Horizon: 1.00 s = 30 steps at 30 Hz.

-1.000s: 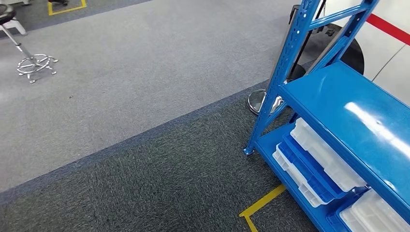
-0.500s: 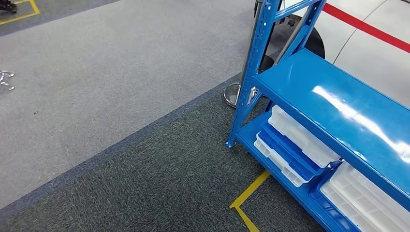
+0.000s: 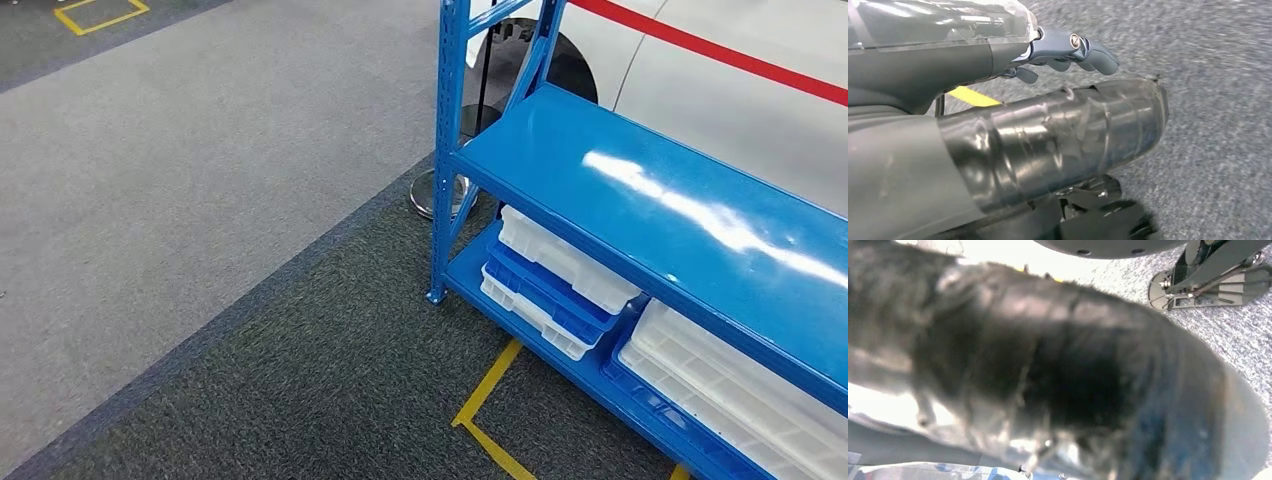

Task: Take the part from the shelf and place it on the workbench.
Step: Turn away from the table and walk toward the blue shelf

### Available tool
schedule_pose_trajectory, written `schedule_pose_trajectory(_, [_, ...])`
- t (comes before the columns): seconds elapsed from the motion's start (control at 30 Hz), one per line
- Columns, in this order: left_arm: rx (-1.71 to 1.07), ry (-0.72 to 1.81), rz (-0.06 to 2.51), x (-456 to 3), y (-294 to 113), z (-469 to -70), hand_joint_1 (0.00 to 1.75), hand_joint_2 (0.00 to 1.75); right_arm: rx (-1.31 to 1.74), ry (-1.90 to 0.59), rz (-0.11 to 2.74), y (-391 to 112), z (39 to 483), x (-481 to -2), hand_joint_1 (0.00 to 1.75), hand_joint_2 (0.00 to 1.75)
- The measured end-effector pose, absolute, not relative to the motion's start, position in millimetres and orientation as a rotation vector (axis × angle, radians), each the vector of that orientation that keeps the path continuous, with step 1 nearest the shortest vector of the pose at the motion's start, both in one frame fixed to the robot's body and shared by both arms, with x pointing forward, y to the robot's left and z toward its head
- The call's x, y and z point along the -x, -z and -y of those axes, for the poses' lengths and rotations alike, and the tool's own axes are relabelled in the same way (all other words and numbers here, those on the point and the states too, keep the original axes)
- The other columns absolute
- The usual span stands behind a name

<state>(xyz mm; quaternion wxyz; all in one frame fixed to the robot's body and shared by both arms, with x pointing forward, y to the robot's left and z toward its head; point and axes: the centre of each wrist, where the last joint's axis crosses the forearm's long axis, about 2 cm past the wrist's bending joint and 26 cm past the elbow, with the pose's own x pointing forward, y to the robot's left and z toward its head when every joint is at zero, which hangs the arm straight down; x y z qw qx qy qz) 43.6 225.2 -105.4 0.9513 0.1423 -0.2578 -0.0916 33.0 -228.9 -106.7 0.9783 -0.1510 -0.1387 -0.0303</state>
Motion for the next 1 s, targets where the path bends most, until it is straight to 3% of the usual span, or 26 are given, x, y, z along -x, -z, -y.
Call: schedule_pose_trajectory(1.0, [-0.283,0.186,0.528,-43.9,105.4,-224.9,0.0,0.0,0.304,0.056,0.281,106.7,229.5,-33.6,0.0,0.0])
